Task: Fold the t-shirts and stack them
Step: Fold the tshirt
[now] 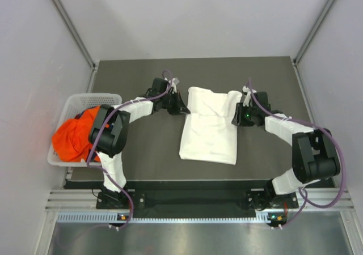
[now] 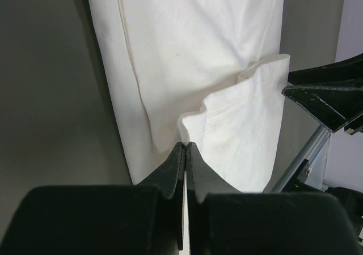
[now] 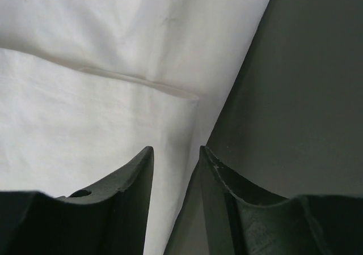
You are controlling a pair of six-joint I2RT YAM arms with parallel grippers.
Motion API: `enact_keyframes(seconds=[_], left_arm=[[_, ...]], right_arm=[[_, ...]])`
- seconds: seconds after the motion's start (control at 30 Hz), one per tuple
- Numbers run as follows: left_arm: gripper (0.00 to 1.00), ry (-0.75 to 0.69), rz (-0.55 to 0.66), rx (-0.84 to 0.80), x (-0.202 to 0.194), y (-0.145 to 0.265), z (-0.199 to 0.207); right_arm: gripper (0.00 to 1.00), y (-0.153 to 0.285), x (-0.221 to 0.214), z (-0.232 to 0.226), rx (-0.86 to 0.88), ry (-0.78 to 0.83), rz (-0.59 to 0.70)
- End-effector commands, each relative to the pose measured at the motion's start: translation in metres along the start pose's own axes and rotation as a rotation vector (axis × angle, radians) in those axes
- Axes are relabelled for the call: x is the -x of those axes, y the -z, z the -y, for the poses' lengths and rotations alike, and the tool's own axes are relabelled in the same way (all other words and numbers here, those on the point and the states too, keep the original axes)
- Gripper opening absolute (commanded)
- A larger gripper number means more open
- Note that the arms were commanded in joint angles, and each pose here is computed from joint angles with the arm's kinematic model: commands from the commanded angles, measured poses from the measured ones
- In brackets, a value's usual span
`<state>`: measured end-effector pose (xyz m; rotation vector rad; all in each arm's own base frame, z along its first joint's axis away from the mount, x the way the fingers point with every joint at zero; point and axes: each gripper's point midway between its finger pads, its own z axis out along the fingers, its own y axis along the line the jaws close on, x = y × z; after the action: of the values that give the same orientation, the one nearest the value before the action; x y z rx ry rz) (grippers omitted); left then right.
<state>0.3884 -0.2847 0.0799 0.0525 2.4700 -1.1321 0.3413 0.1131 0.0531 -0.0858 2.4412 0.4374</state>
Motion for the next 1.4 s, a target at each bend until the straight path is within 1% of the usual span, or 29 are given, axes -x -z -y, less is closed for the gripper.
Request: enact_keyframes(seconds=[0.0, 0.13, 0.23, 0.27, 0.3, 0.33, 0.53, 0.67, 0.8, 0.87, 1.0, 1.1, 1.23, 1.27, 1.33, 1.37], left_arm=[[0.0, -0.04, 0.043, -0.044, 0.015, 0.004, 0.017], [0.0, -0.036, 0.041, -0.04, 0.014, 0.003, 0.015], [0.0, -0.038, 0.042, -0.037, 0.014, 0.003, 0.015], [0.0, -0.038, 0.04, -0.036, 0.013, 0.003, 0.014], [0.0, -0.042, 0.043, -0.034, 0.014, 0.003, 0.014], [0.0, -0.043, 0.046, -0.029, 0.014, 0.005, 0.014], [0.0, -0.054, 0.099, -0.006, 0.022, 0.017, 0.022], [0.0, -0.068, 0.118, -0.016, 0.027, 0.015, 0.029], [0.0, -0.047, 0.095, -0.001, 0.022, 0.003, 0.017], [0.0, -0.042, 0.085, 0.002, 0.022, -0.003, 0.013], [0.0, -0.032, 0.057, 0.032, 0.017, -0.021, -0.006], [0.0, -0.027, 0.054, 0.067, 0.016, -0.03, -0.02], [0.0, 0.002, 0.061, 0.133, 0.015, -0.036, -0.037], [0.0, 0.007, 0.076, 0.169, 0.017, -0.033, -0.041], [0.12, 0.004, 0.089, 0.186, 0.02, -0.028, -0.041], [0.19, -0.006, 0.102, 0.195, 0.025, -0.02, -0.037]], right_arm=[[0.39, -0.005, 0.026, -0.004, 0.008, 0.04, 0.055], [0.37, -0.015, 0.024, -0.004, 0.022, 0.039, 0.037], [0.17, -0.014, 0.027, -0.005, 0.034, 0.038, 0.053], [0.04, -0.013, 0.027, -0.006, 0.034, 0.039, 0.056], [0.0, -0.011, 0.026, -0.006, 0.029, 0.037, 0.054], [0.0, -0.005, 0.031, -0.007, 0.028, 0.042, 0.075], [0.0, 0.024, 0.026, -0.005, -0.01, 0.024, 0.111], [0.0, 0.033, 0.023, -0.005, -0.02, 0.013, 0.124], [0.0, 0.032, 0.024, -0.002, -0.037, 0.007, 0.136], [0.0, 0.025, 0.021, 0.003, -0.052, 0.001, 0.115], [0.0, 0.015, 0.019, 0.014, -0.079, -0.008, 0.119], [0.01, 0.004, 0.011, 0.023, -0.101, -0.025, 0.092], [0.09, -0.007, 0.007, 0.028, -0.108, -0.042, 0.064], [0.16, -0.006, 0.008, 0.028, -0.109, -0.044, 0.067], [0.25, 0.0, 0.014, 0.025, -0.107, -0.05, 0.075], [0.35, 0.004, 0.014, 0.024, -0.109, -0.059, 0.063]])
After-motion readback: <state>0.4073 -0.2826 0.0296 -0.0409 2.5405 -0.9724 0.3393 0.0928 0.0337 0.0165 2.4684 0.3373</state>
